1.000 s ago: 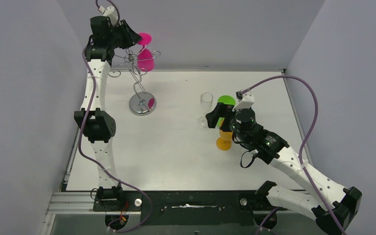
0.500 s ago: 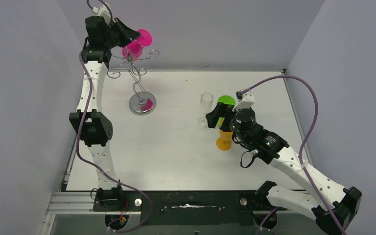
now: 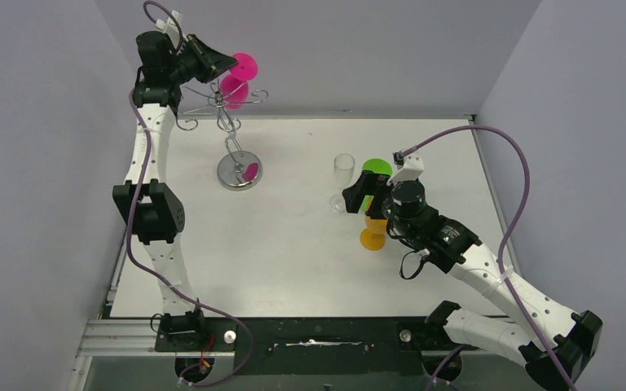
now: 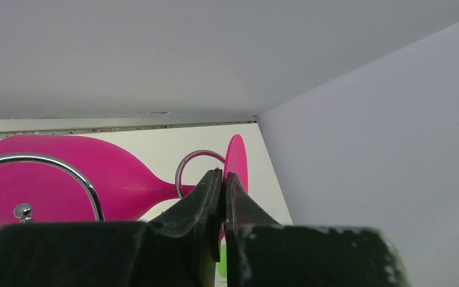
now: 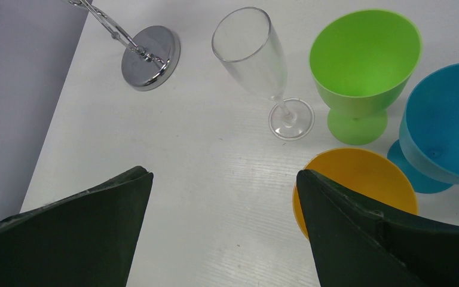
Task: Take the wine glass off the wine glass rack
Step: Pick up the wine glass from the wine rack.
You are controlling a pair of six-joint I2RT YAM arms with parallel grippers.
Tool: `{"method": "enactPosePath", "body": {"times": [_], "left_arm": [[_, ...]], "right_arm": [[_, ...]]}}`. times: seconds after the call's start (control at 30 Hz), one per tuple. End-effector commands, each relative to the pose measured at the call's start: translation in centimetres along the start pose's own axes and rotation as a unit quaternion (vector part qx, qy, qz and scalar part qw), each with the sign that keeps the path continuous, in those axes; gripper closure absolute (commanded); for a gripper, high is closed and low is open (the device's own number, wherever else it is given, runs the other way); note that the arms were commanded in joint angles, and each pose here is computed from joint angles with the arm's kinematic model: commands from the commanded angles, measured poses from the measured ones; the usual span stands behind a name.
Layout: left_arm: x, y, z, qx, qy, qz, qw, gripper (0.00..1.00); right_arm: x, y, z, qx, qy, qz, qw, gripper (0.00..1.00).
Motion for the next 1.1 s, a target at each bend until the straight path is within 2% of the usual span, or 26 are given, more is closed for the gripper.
{"method": "enactPosePath", "body": {"times": [0.0, 0.3, 0.77, 0.93, 1.07], "left_arm": [[2.1, 0.4, -3.4, -0.004, -0.086, 0.032, 0.996, 1.00], [2.4, -0.4, -4.9, 0.018, -0.188, 0.066, 0.980, 1.00], [0.9, -4.1, -6.8, 0.014, -0.213, 0.115, 0.970, 1.00], [-0.2, -4.4, -8.1, 0.021, -0.218, 0.110, 0.970, 1.00], [-0.1, -4.4, -8.6, 0.024, -0.214, 0.103, 0.971, 1.00]], "right_arm": [[0.0, 1.8, 1.4, -0.017, 0.016, -0.026, 0.999, 0.04], [-0.4, 1.7, 1.7, -0.017, 0.018, -0.018, 1.000, 0.04], [-0.6, 5.2, 3.9, 0.025, 0.058, -0.077, 0.995, 0.03], [-1.0, 5.7, 4.1, 0.038, 0.057, -0.083, 0.994, 0.03], [-2.0, 7.5, 4.7, 0.037, 0.087, -0.090, 0.991, 0.05]]}}
Point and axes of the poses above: each gripper's point midway between its finger pads, its own x axis back along the fingers, its own z axis along the line the jaws close on, y = z × x, the point moved 4 cm from there along x, back along the fingers, and after that the axes turned 2 degrees about -x, right-handed, at the moved point
